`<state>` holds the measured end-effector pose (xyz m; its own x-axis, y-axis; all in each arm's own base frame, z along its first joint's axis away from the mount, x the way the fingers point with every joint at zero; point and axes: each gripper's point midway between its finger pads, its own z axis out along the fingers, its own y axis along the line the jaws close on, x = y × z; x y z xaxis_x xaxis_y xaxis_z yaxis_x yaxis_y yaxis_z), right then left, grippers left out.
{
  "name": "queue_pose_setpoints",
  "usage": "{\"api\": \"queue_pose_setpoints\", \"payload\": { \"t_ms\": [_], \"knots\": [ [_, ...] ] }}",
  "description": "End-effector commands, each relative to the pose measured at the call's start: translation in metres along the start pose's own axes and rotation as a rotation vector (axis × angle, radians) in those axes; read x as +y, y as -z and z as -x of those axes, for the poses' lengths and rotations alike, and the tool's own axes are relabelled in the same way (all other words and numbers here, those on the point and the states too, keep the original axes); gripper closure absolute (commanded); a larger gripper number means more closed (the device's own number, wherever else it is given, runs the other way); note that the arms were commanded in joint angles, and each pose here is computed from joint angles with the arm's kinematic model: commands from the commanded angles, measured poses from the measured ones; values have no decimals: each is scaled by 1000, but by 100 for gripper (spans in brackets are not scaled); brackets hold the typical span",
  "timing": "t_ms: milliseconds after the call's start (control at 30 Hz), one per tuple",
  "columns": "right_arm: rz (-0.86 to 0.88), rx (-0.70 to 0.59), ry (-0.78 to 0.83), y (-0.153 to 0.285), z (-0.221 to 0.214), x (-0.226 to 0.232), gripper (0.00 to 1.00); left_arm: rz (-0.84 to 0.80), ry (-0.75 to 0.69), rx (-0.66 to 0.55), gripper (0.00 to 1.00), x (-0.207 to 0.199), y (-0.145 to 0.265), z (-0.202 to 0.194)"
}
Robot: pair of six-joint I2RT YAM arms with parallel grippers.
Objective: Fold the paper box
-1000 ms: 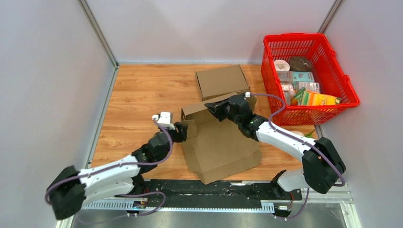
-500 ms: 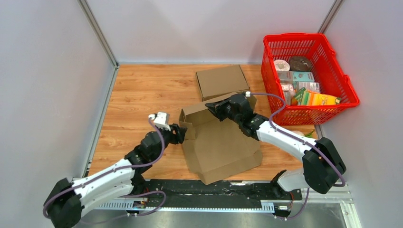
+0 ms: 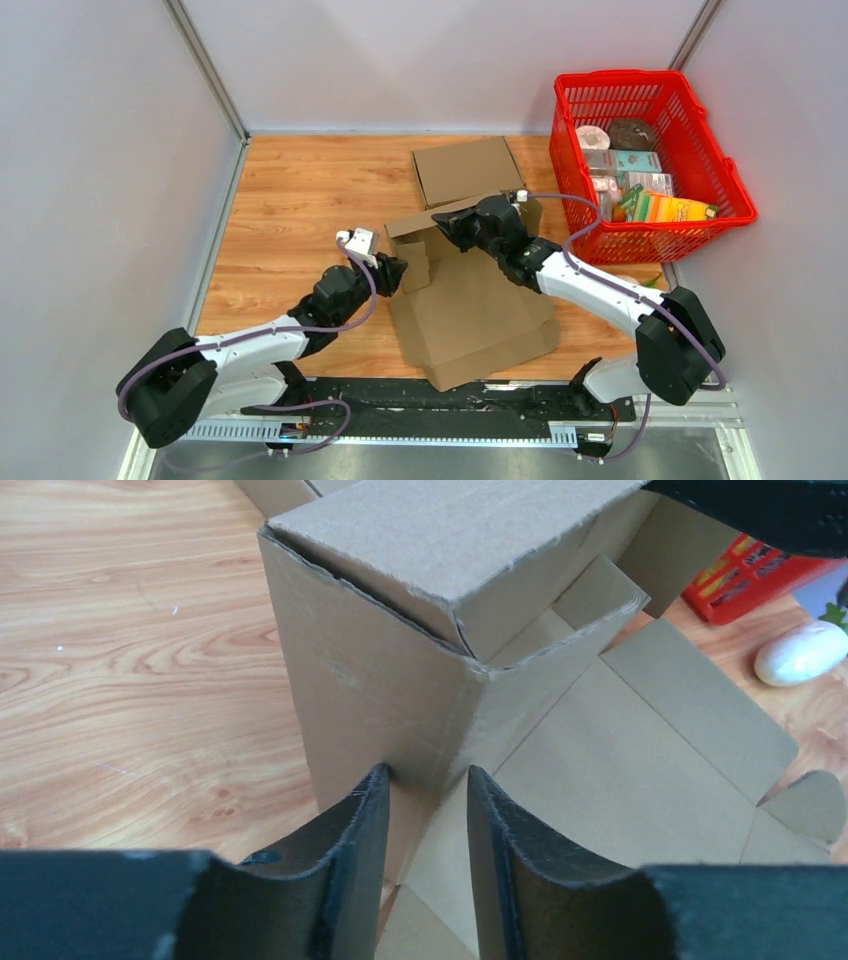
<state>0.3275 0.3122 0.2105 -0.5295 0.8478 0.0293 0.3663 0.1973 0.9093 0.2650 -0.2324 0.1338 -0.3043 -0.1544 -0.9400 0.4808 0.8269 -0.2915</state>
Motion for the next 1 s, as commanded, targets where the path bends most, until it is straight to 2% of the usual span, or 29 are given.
{"api": "queue_pose_setpoints", "payload": {
  "t_ms": [0,67,200,233,467,567,633,767,833,967],
  "knots": [
    [-57,17,82,0,-10,-16,100,-147,101,-136,54,-30,13,30],
    [-42,-6,100,3,-5,-10,100,-114,130,-133,45,-21,25,24],
    [-35,-17,100,3,1,-4,98,3,132,-114,37,8,40,8],
    [-29,-14,98,2,0,-2,98,20,127,-146,36,12,44,15],
    [-57,12,97,0,-11,-17,98,18,74,-169,38,4,25,33],
    [-60,32,81,-3,-17,-22,99,-56,75,-180,48,-15,13,43],
    [-60,38,81,-4,-19,-22,99,-110,84,-181,51,-28,6,47],
    [-62,36,81,-5,-20,-22,99,-125,93,-196,62,-33,0,54],
    [-61,34,81,-4,-20,-22,99,-94,94,-207,63,-27,1,56],
    [-61,31,80,-3,-20,-22,100,73,130,-185,46,1,3,51]
  ]
}}
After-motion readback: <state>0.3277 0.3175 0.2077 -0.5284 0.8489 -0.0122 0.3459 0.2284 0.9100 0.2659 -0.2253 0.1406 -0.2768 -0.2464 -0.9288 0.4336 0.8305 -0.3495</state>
